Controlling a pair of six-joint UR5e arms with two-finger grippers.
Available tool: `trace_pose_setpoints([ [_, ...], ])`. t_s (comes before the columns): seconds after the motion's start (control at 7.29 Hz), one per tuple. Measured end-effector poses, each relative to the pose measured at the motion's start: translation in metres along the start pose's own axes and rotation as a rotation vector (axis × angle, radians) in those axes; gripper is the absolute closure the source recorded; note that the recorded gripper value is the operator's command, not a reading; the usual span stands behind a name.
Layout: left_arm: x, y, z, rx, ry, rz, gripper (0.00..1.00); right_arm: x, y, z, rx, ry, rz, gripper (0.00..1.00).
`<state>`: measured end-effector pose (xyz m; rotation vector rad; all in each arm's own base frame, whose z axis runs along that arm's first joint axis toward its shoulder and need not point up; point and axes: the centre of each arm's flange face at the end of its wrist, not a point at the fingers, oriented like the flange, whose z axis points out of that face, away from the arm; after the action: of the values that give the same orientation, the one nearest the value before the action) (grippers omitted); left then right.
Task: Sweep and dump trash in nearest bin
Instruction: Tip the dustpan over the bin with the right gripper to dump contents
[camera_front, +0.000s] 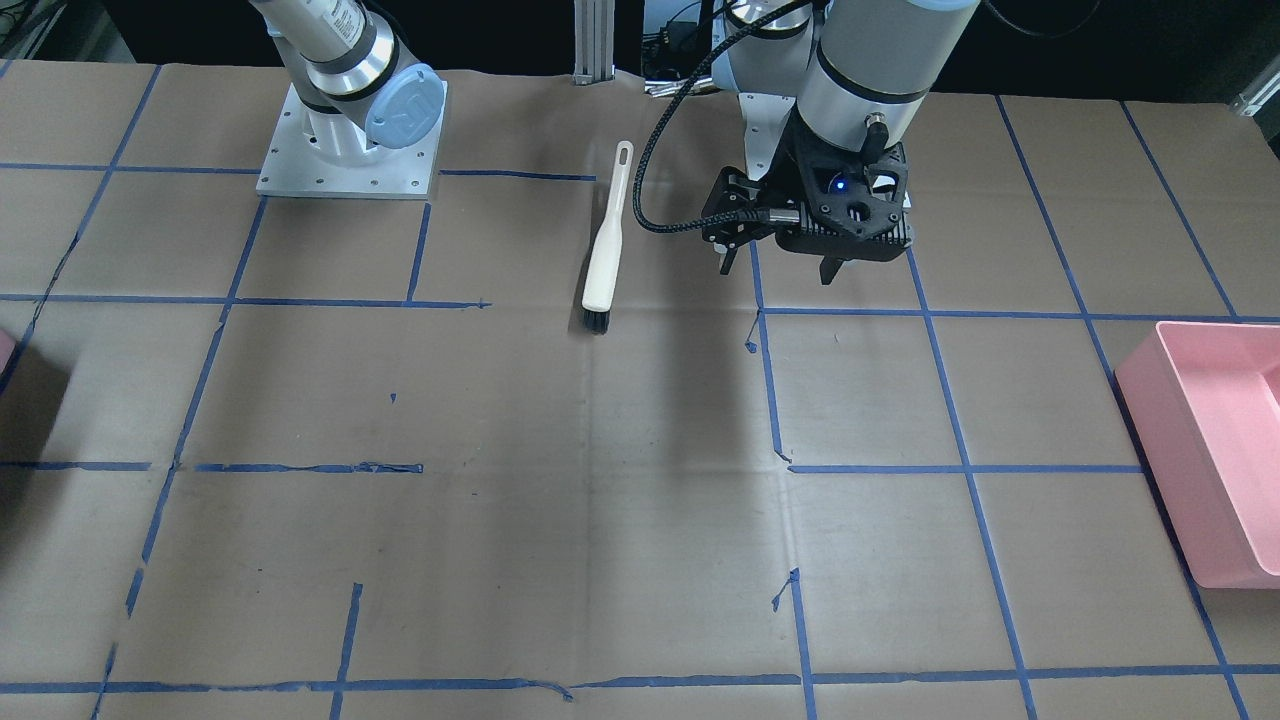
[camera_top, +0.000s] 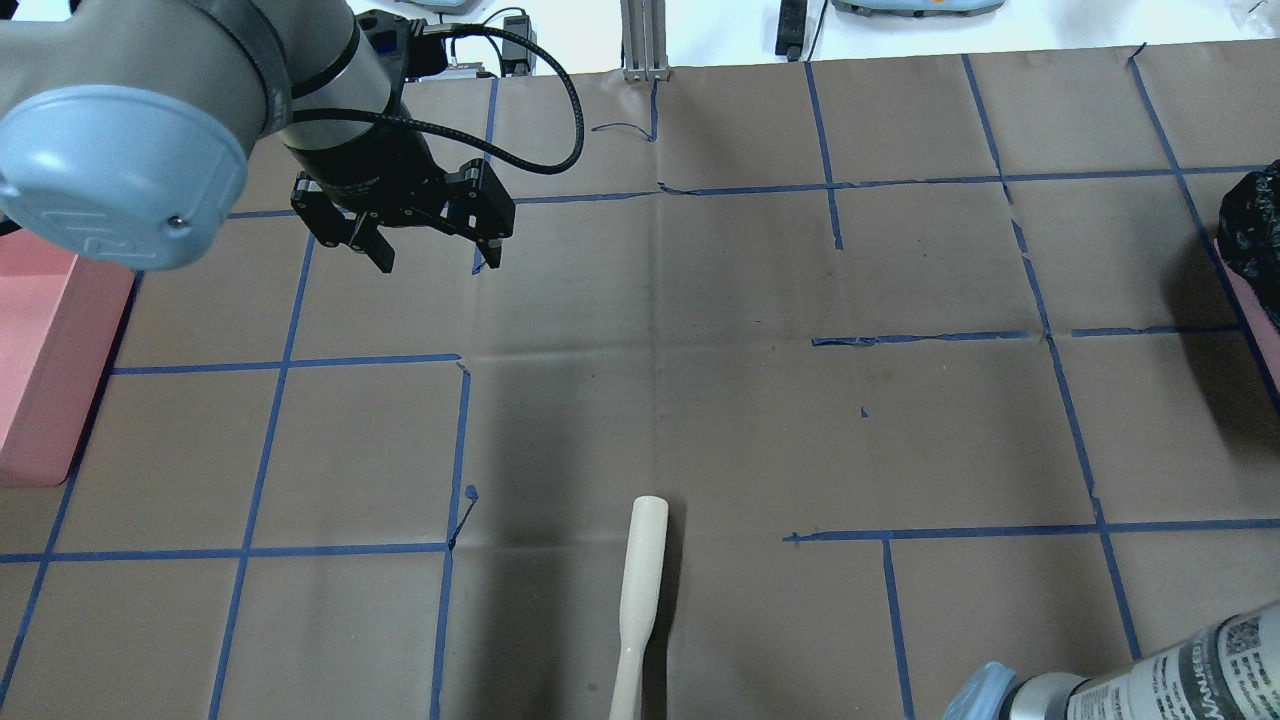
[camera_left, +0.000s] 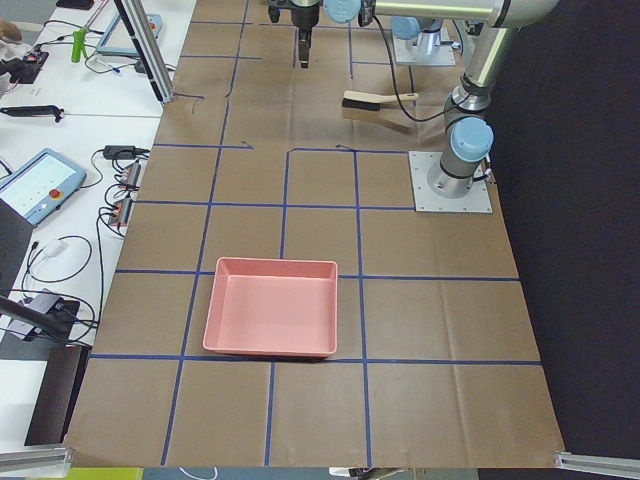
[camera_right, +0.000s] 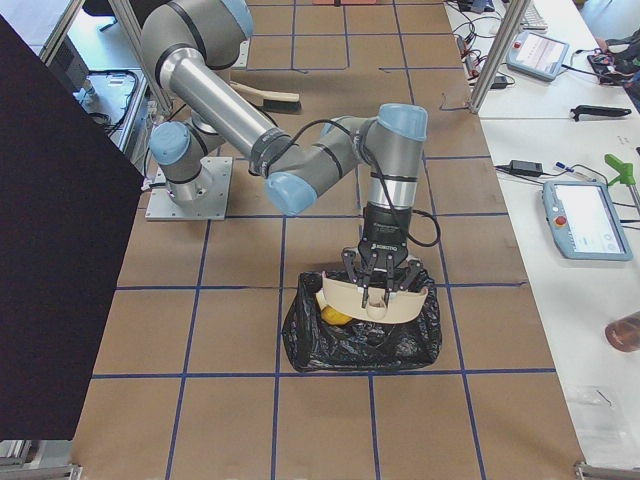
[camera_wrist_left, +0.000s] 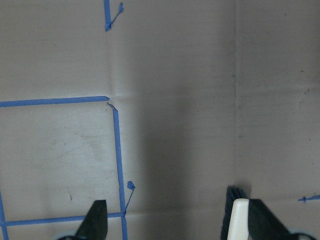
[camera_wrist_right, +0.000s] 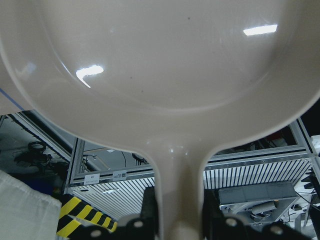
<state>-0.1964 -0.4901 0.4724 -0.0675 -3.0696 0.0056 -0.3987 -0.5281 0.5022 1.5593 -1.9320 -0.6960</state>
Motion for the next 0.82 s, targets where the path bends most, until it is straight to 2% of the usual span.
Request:
trace_pose_setpoints([
  [0.41,0.000,0.000,0.000,0.000,0.000,0.000,0.01,-0.027,-0.022,-0.032,0.144,0.117,0.031,0.96],
  [0.82,0.000,0.000,0.000,0.000,-0.001,0.002,0.01,-0.040,-0.056,-0.046,0.312,0.187,0.148,0.96],
])
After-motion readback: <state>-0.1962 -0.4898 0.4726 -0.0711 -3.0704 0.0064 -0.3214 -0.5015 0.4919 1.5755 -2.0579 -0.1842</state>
